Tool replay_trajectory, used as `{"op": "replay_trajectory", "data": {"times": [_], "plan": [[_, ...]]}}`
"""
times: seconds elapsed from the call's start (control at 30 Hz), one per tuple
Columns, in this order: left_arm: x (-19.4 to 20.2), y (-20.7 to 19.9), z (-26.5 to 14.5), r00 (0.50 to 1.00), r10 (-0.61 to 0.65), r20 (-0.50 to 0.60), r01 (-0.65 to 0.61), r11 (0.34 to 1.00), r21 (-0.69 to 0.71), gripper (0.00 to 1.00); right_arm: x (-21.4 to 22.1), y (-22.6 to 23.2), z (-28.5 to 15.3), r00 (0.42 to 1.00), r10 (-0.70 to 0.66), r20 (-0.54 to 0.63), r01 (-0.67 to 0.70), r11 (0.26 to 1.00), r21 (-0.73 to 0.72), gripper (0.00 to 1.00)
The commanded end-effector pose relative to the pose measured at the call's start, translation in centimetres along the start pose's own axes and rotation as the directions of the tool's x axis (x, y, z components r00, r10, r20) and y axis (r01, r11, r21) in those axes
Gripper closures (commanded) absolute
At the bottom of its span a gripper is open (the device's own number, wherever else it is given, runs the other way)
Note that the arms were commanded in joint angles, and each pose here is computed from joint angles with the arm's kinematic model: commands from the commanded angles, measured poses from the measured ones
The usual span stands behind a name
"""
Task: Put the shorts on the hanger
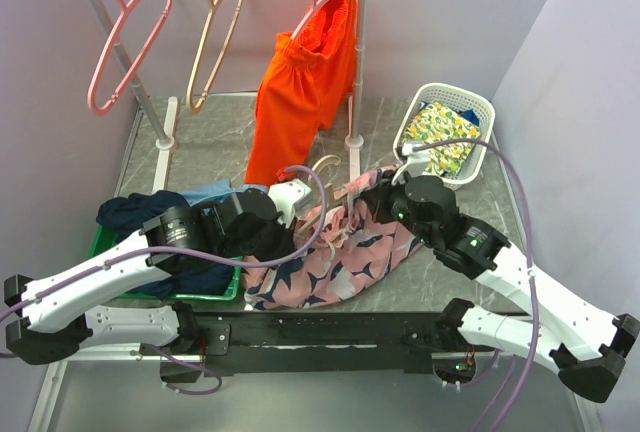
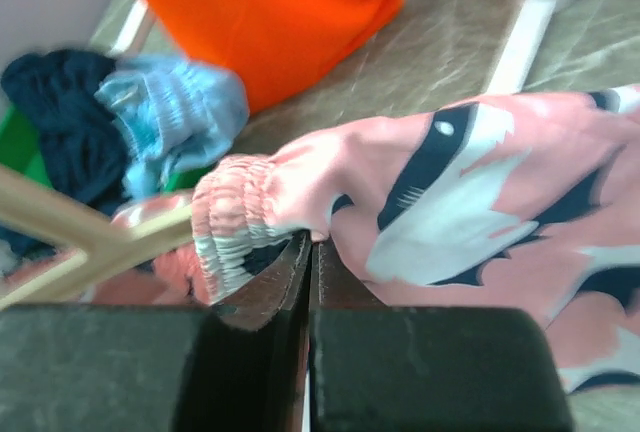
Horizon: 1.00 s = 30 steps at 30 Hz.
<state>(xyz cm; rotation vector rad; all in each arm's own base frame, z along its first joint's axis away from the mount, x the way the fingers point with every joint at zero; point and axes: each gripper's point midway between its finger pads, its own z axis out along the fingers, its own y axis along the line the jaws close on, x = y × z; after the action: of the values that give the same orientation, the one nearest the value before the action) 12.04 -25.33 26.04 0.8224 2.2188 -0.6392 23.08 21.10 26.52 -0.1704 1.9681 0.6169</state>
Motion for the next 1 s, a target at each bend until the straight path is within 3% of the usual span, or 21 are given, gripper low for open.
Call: {"op": "replay_trajectory", "data": {"times": [0.0, 0.13, 0.27, 0.37, 0.4, 0.53, 0.77, 0.97], "plan": [[-2.2, -0.1, -1.8, 0.996, 0.000, 0.088, -0.001, 1.000, 0.012, 0.99, -6.0, -1.5, -2.7, 0.980, 0.060, 0.191, -0.083, 0.989, 0.118, 1.00], [-2.1, 0.5, -2.6, 0.994, -0.001, 0.110, 0.001, 1.000, -0.006, 0.99, -7.9, -0.9, -4.3, 0.975, 0.051, 0.218, -0.073, 0.993, 0.093, 1.00], [-2.7, 0.5, -4.3, 0.987, 0.000, 0.163, -0.003, 1.000, 0.016, 0.99, -7.1, -0.8, -3.7, 0.982, 0.048, 0.185, -0.066, 0.993, 0.093, 1.00], [-2.6, 0.6, -5.5, 0.984, 0.018, 0.179, -0.023, 0.999, 0.031, 0.99, -6.7, 1.9, -3.6, 0.987, 0.044, 0.151, -0.037, 0.998, -0.050, 0.76], [-2.4, 0.9, -5.5, 0.985, 0.023, 0.169, -0.026, 1.000, 0.013, 0.99, -7.0, 2.2, -3.7, 0.987, 0.048, 0.154, -0.039, 0.997, -0.065, 0.58], [-1.0, 1.6, -5.4, 0.991, 0.022, 0.134, -0.021, 1.000, -0.009, 0.99, -10.3, 3.4, -4.8, 0.973, 0.059, 0.225, -0.039, 0.995, -0.090, 0.32], [2.2, 2.6, -5.7, 0.991, -0.070, 0.117, 0.071, 0.997, -0.010, 0.99, -14.2, 7.1, -1.3, 0.959, 0.055, 0.277, -0.028, 0.994, -0.101, 0.18], [5.2, 4.3, -5.8, 0.965, -0.239, 0.106, 0.247, 0.966, -0.070, 0.99, -16.7, 10.3, 3.7, 0.953, 0.009, 0.302, 0.007, 0.998, -0.055, 0.10]]}}
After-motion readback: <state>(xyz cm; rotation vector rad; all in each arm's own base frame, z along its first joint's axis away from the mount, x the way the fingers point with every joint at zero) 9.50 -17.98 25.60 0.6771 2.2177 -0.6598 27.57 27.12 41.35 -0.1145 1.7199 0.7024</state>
